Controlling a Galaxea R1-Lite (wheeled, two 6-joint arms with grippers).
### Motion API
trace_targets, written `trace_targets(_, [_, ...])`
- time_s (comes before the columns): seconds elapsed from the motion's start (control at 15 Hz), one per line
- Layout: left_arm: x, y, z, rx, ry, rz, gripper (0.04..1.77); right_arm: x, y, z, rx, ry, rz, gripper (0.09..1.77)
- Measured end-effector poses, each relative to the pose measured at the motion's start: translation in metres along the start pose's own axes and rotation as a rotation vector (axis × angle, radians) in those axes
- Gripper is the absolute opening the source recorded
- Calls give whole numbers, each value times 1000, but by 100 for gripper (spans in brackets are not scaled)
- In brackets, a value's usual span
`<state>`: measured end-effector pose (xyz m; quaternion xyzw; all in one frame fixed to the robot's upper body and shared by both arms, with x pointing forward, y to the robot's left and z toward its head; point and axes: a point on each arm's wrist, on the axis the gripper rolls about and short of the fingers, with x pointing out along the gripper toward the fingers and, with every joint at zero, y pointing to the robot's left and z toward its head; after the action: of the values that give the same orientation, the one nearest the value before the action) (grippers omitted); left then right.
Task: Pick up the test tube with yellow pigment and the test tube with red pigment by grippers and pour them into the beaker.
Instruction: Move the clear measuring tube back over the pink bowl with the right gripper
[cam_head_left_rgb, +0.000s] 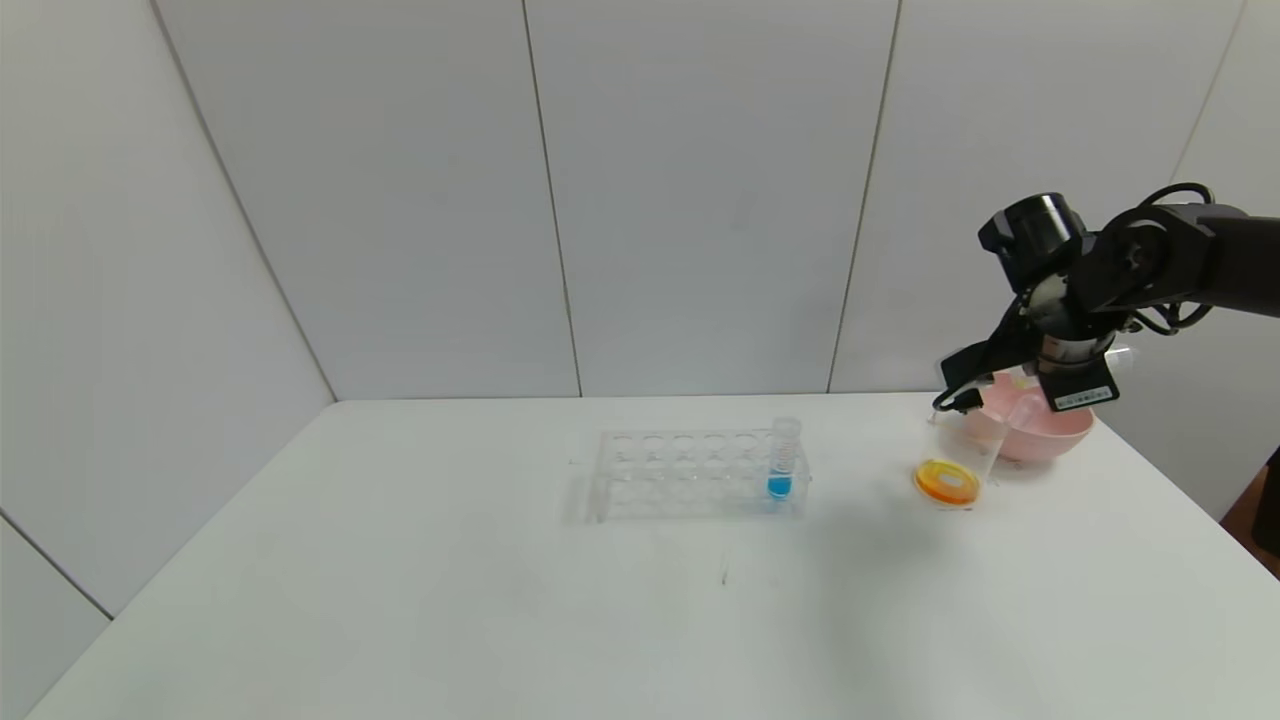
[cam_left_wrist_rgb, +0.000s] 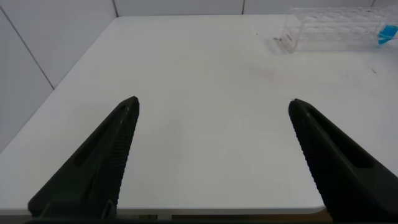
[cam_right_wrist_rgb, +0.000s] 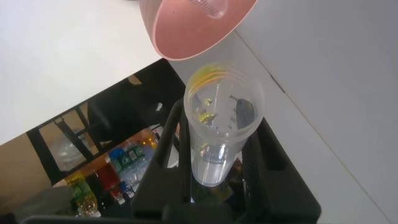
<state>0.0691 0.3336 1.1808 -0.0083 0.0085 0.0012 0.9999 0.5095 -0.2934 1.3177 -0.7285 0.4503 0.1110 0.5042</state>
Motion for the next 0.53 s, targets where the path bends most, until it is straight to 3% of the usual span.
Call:
trace_targets(0.33, [0, 0, 0, 0, 0, 0, 172, -1, 1, -8, 10, -31, 13, 53])
trace_targets(0.53, [0, 0, 0, 0, 0, 0, 172, -6, 5, -29, 75, -224, 70, 53])
